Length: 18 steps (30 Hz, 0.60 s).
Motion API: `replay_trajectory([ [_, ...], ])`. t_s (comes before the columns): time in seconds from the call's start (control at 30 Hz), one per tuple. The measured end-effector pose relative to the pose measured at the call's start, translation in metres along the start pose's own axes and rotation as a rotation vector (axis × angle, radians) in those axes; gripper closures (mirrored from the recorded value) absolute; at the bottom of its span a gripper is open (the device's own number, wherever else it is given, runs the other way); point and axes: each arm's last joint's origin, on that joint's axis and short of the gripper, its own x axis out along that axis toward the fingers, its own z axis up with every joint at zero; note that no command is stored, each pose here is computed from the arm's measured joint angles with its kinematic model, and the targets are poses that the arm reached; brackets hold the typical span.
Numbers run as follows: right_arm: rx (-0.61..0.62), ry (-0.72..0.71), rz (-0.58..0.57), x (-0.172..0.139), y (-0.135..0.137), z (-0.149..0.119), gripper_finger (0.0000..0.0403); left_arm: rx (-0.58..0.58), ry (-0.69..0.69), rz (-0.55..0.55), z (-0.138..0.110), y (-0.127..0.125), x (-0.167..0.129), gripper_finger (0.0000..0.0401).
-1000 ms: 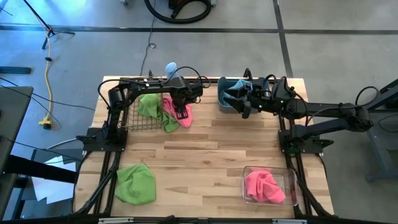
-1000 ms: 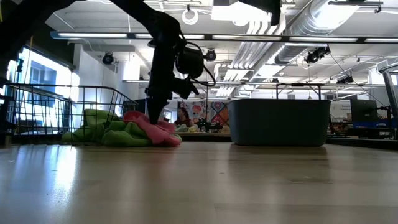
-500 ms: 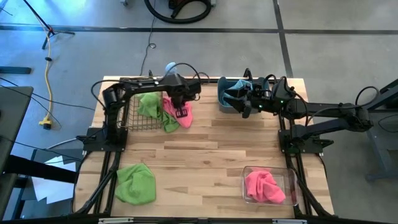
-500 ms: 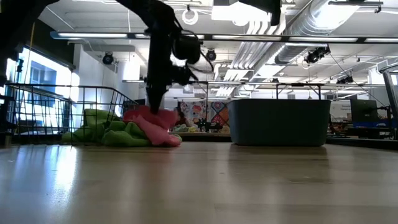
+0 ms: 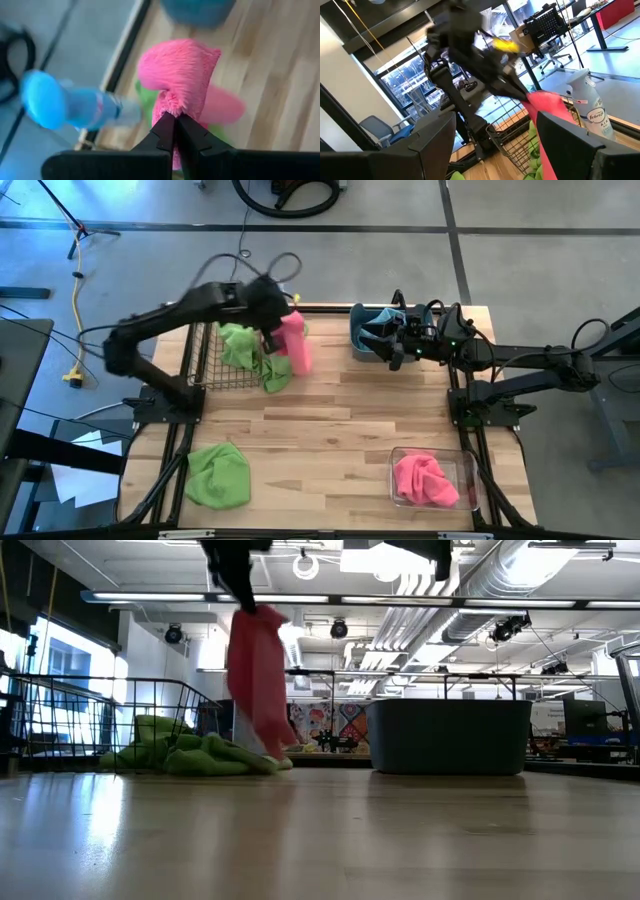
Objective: Sort microfiber towel by color & place in baskets
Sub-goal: Put the pink towel into the transparent bin
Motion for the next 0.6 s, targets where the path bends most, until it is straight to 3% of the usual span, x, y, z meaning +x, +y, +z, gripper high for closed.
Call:
replay_trajectory([
  [0.17,-0.027,0.000,0.000,0.000,0.000,0.000,0.0130,-0.003,-0.263,-0.032,0.001,-0.006,-0.050,0.0401],
  [0.33,-0.053,-0.005,-0.006,0.000,-0.002,0.001,0.0130,0.018,-0.512,-0.090,0.011,-0.025,-0.082,0.0401],
  [0.6,-0.049,-0.025,-0.034,0.000,-0.008,0.005,0.0130,0.167,-0.653,-0.186,0.023,-0.067,-0.092,0.0401],
])
